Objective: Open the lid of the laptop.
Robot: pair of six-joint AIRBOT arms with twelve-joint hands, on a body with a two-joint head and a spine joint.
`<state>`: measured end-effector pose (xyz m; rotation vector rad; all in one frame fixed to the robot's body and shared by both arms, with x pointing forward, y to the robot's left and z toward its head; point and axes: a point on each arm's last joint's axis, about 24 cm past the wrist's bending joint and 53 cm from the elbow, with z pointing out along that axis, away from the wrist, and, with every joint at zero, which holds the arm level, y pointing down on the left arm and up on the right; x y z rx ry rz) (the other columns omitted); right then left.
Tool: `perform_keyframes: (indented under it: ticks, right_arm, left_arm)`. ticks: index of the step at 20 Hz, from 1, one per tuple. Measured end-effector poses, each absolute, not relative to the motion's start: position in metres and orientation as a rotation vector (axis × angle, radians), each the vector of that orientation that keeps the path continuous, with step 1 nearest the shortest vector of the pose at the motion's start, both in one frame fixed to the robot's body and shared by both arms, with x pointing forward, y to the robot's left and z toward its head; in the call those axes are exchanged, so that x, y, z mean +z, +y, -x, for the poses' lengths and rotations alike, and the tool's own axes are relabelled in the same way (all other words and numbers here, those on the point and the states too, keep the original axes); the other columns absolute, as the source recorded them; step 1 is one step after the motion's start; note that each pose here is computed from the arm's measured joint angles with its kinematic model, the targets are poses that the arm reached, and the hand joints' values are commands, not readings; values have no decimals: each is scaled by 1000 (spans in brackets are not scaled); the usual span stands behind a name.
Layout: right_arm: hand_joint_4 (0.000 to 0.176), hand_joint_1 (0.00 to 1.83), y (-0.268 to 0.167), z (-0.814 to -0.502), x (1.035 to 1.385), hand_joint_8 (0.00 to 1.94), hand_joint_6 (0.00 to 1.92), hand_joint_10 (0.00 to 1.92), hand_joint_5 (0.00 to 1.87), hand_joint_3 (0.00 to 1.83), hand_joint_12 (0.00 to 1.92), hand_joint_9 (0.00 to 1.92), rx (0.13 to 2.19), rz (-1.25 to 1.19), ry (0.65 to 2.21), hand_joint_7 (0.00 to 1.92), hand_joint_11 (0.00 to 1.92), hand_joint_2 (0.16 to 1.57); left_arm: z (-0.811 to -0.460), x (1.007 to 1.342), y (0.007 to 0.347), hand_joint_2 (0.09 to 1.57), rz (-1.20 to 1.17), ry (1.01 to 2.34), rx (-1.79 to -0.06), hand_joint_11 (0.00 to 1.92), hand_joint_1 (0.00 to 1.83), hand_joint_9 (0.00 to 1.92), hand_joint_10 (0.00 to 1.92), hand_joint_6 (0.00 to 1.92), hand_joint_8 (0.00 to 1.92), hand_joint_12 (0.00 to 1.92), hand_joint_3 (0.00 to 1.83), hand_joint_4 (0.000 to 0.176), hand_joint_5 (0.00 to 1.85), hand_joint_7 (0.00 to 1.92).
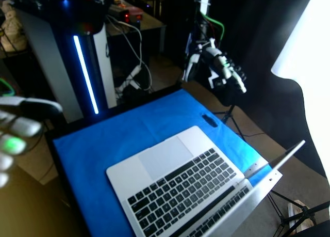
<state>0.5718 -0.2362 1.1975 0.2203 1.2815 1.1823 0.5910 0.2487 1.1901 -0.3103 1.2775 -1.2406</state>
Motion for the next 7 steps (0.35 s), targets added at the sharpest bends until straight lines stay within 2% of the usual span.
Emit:
perform_keyframes:
  ticks: [1, 3, 4, 5, 7]
  right_arm:
    - [0, 393, -236, -572, 1200, 1, 6, 8, 67, 4, 25, 39, 1182, -213, 1276, 25, 102, 1062]
    - [0, 511, -236, -572, 1208, 2, 8, 3, 101, 0, 15, 54, 1183, -194, 1262, 45, 102, 1053]
    - [1, 519, -235, -573, 1210, 0, 14, 0, 126, 3, 3, 28, 1188, -194, 1252, 22, 73, 1063]
    - [9, 515, -232, -572, 1213, 9, 4, 20, 98, 0, 28, 74, 1197, -177, 1248, 34, 132, 1033]
    - [10, 512, -224, -570, 1223, 10, 4, 21, 100, 0, 32, 86, 1204, -120, 1237, 40, 146, 1028]
  left_arm:
    - [-592, 1190, 250, 1209, 316, 1276, -1240, 0, 537, 0, 0, 0, 0, 0, 20, 72, 106, 0]
    - [-591, 1190, 250, 1182, 319, 1275, -1243, 0, 543, 0, 0, 4, 0, 0, 1, 68, 117, 0]
    - [-592, 1190, 250, 1130, 321, 1276, -1244, 43, 502, 32, 11, 0, 9, 20, 0, 55, 58, 29]
    - [-591, 1191, 249, 1110, 319, 1278, -1259, 103, 511, 86, 27, 0, 7, 50, 0, 0, 1, 33]
    - [-593, 1204, 247, 1107, 282, 1269, -1265, 113, 511, 92, 28, 0, 6, 55, 0, 0, 0, 33]
